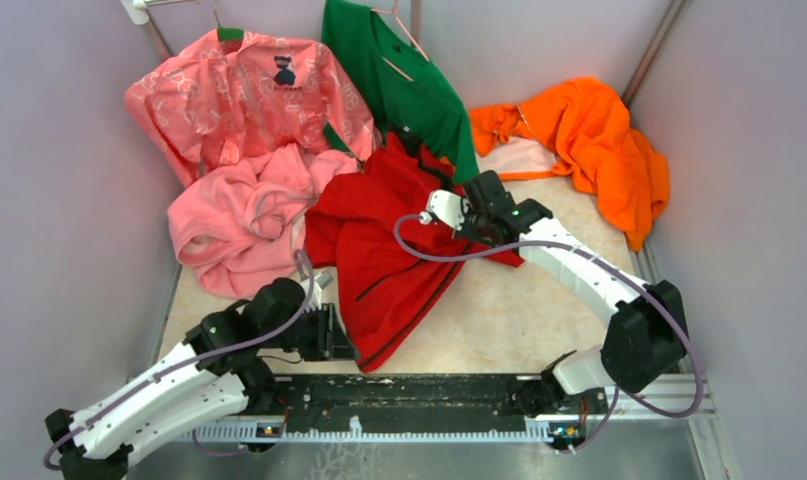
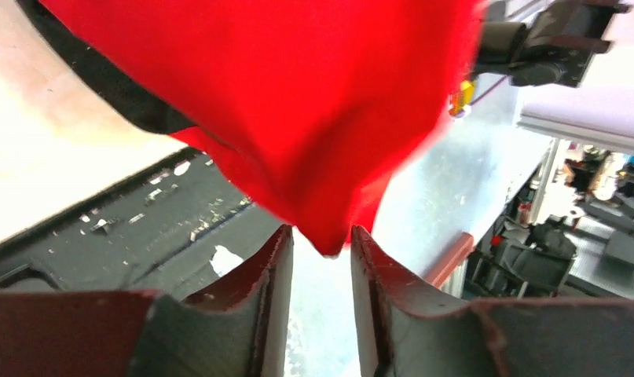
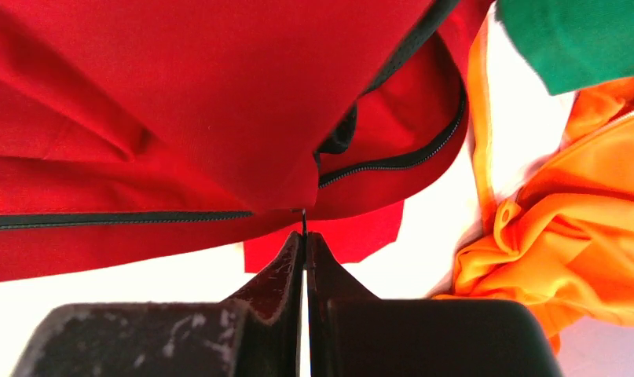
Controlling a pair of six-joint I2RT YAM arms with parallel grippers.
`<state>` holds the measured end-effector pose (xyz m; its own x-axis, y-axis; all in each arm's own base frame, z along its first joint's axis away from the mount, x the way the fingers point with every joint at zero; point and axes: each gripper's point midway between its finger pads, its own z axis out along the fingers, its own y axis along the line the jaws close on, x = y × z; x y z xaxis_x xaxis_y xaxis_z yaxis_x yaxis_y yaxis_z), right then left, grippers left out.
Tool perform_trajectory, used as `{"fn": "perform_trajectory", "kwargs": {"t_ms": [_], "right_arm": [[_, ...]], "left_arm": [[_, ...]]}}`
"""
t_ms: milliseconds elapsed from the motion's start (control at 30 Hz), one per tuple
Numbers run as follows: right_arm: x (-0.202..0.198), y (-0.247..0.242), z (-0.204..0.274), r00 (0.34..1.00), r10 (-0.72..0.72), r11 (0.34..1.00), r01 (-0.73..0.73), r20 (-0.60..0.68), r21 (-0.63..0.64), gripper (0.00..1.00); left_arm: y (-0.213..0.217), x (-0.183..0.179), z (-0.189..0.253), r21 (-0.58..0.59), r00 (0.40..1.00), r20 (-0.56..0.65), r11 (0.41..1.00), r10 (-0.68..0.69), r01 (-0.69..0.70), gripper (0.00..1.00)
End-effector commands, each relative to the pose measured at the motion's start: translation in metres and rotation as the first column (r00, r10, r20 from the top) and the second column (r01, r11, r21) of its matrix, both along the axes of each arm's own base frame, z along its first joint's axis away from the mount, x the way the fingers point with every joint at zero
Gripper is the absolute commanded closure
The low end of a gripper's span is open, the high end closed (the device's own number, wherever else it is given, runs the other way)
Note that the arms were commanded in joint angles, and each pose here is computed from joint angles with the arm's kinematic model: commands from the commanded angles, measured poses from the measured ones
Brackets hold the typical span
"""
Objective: Zip up the jacket
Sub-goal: Zip the zipper on the jacket.
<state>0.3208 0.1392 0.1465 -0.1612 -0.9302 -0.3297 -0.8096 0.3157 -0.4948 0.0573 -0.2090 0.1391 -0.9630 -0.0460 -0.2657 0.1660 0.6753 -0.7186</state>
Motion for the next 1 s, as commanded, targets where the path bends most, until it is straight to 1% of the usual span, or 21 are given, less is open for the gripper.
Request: {"fn": "perform_trajectory", "kwargs": {"t_ms": [0, 33, 100, 200, 267, 333, 367, 467, 533, 567, 600, 667, 733, 800, 900, 933, 967], "right_arm": [[-0.018, 0.032, 0.053, 0.991, 0.125, 0.976, -0.131, 0.045, 0.173, 1.00], [-0.034, 0.045, 0.052, 0.982, 0.186, 0.961, -0.190, 0.036, 0.200, 1.00], [-0.065, 0.062, 0.050, 0.956, 0.292, 0.923, -0.286, 0.016, 0.256, 1.00], [-0.100, 0.078, 0.053, 0.919, 0.392, 0.863, -0.348, -0.050, 0.367, 1.00], [-0.110, 0.085, 0.055, 0.907, 0.414, 0.840, -0.346, -0.081, 0.419, 1.00], [-0.117, 0.087, 0.052, 0.898, 0.427, 0.829, -0.341, -0.109, 0.442, 1.00], [-0.116, 0.086, 0.048, 0.902, 0.417, 0.835, -0.333, -0.111, 0.437, 1.00], [-0.105, 0.076, 0.033, 0.929, 0.357, 0.878, -0.299, -0.095, 0.373, 1.00], [-0.099, 0.068, 0.024, 0.942, 0.324, 0.900, -0.279, -0.086, 0.335, 1.00], [-0.096, 0.065, 0.021, 0.947, 0.309, 0.909, -0.269, -0.082, 0.319, 1.00], [-0.094, 0.064, 0.018, 0.950, 0.302, 0.913, -0.264, -0.080, 0.311, 1.00], [-0.090, 0.063, 0.015, 0.955, 0.285, 0.921, -0.250, -0.081, 0.299, 1.00], [-0.085, 0.060, 0.013, 0.962, 0.260, 0.931, -0.230, -0.076, 0.282, 1.00], [-0.076, 0.054, 0.018, 0.973, 0.220, 0.932, -0.187, -0.076, 0.310, 1.00], [-0.072, 0.037, 0.034, 0.962, 0.213, 0.894, -0.122, -0.170, 0.431, 1.00], [-0.075, 0.033, 0.037, 0.950, 0.239, 0.872, -0.119, -0.202, 0.474, 0.95], [-0.079, 0.027, 0.037, 0.937, 0.260, 0.857, -0.114, -0.232, 0.502, 0.84]], "left_arm": [[0.006, -0.001, 0.059, -0.093, 0.989, 0.149, 0.995, -0.027, 0.041, 0.51], [0.005, 0.004, 0.083, -0.145, 0.972, 0.233, 0.988, -0.016, 0.051, 0.45], [0.003, 0.016, 0.112, -0.192, 0.929, 0.369, 0.979, 0.009, 0.067, 0.37], [-0.011, 0.033, 0.125, -0.201, 0.848, 0.530, 0.969, -0.014, 0.142, 0.29], [-0.033, 0.046, 0.122, -0.204, 0.803, 0.595, 0.958, -0.039, 0.199, 0.27], [-0.055, 0.059, 0.105, -0.184, 0.777, 0.625, 0.953, -0.077, 0.242, 0.24], [-0.065, 0.067, 0.098, -0.178, 0.765, 0.639, 0.952, -0.080, 0.249, 0.23], [-0.088, 0.089, 0.082, -0.194, 0.737, 0.675, 0.952, -0.044, 0.234, 0.22], [-0.104, 0.093, 0.077, -0.221, 0.716, 0.698, 0.944, -0.021, 0.243, 0.21], [-0.112, 0.097, 0.067, -0.215, 0.710, 0.704, 0.951, -0.008, 0.224, 0.21], [-0.122, 0.094, 0.066, -0.215, 0.692, 0.722, 0.949, -0.006, 0.232, 0.21], [-0.139, 0.093, 0.057, -0.187, 0.655, 0.756, 0.958, -0.003, 0.220, 0.19], [-0.154, 0.094, 0.045, -0.163, 0.633, 0.774, 0.965, -0.004, 0.206, 0.19], [-0.167, 0.095, 0.035, -0.132, 0.616, 0.787, 0.971, -0.020, 0.201, 0.17], [-0.182, 0.100, 0.024, -0.001, 0.544, 0.834, 0.984, -0.097, 0.177, 0.16], [-0.186, 0.102, 0.024, 0.037, 0.520, 0.846, 0.986, -0.118, 0.162, 0.16], [-0.190, 0.104, 0.023, 0.072, 0.504, 0.853, 0.986, -0.138, 0.148, 0.16]]}}
